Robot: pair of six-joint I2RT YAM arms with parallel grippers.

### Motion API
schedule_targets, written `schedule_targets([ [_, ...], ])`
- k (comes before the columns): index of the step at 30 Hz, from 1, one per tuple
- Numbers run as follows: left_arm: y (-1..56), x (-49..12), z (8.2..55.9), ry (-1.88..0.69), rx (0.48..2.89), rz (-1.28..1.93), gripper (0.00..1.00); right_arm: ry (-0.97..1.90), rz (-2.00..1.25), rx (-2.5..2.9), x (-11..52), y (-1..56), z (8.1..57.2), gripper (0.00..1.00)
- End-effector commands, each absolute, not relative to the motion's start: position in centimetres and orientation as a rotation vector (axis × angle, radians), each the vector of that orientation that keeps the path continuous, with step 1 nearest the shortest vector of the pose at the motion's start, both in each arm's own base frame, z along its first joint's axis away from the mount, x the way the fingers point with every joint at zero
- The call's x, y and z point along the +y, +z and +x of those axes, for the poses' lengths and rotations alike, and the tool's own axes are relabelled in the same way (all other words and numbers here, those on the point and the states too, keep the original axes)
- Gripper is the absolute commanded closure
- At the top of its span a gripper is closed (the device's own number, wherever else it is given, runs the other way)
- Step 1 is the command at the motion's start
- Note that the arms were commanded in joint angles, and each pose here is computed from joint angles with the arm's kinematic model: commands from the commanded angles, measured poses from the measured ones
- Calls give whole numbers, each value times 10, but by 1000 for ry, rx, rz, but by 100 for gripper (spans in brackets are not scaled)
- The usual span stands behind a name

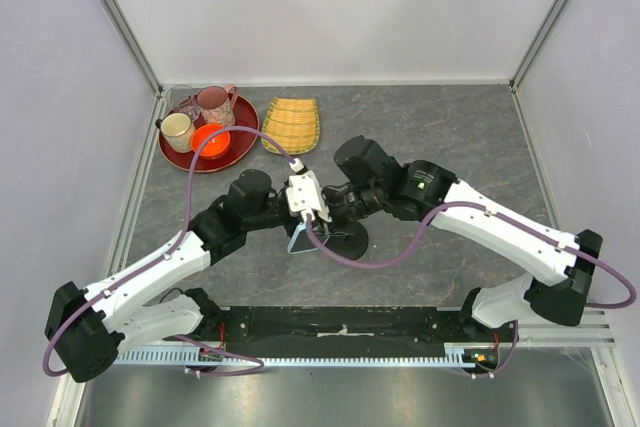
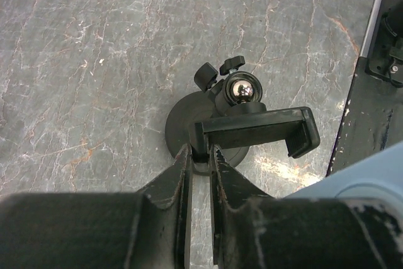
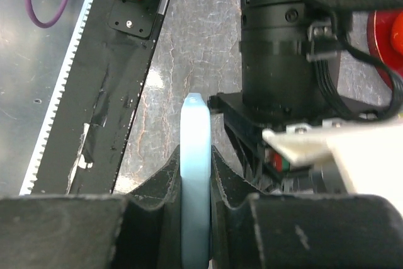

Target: Place the phone on the phone stand

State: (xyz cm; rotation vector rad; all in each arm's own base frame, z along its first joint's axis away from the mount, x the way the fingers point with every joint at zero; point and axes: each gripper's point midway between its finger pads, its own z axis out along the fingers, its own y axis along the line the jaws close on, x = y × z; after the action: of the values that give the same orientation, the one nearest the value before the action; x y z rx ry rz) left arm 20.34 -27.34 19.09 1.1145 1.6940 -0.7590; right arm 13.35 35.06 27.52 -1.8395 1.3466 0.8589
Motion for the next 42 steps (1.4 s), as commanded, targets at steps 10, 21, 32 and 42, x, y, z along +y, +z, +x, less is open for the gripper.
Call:
schedule_targets([
  [10,208,-276,190,-798,1608,1195,98,632,-1934,1305,359,276,162,100],
  [21,210,-270,200,-741,1623,1137,98,577,-1893,1467,351,255,170,100],
  [32,227,-245,227,-600,1654,862,98,531,-1586,1830,316,221,172,100],
  [42,239,-200,266,-344,1710,526,98,214,-1005,2181,272,206,211,100],
])
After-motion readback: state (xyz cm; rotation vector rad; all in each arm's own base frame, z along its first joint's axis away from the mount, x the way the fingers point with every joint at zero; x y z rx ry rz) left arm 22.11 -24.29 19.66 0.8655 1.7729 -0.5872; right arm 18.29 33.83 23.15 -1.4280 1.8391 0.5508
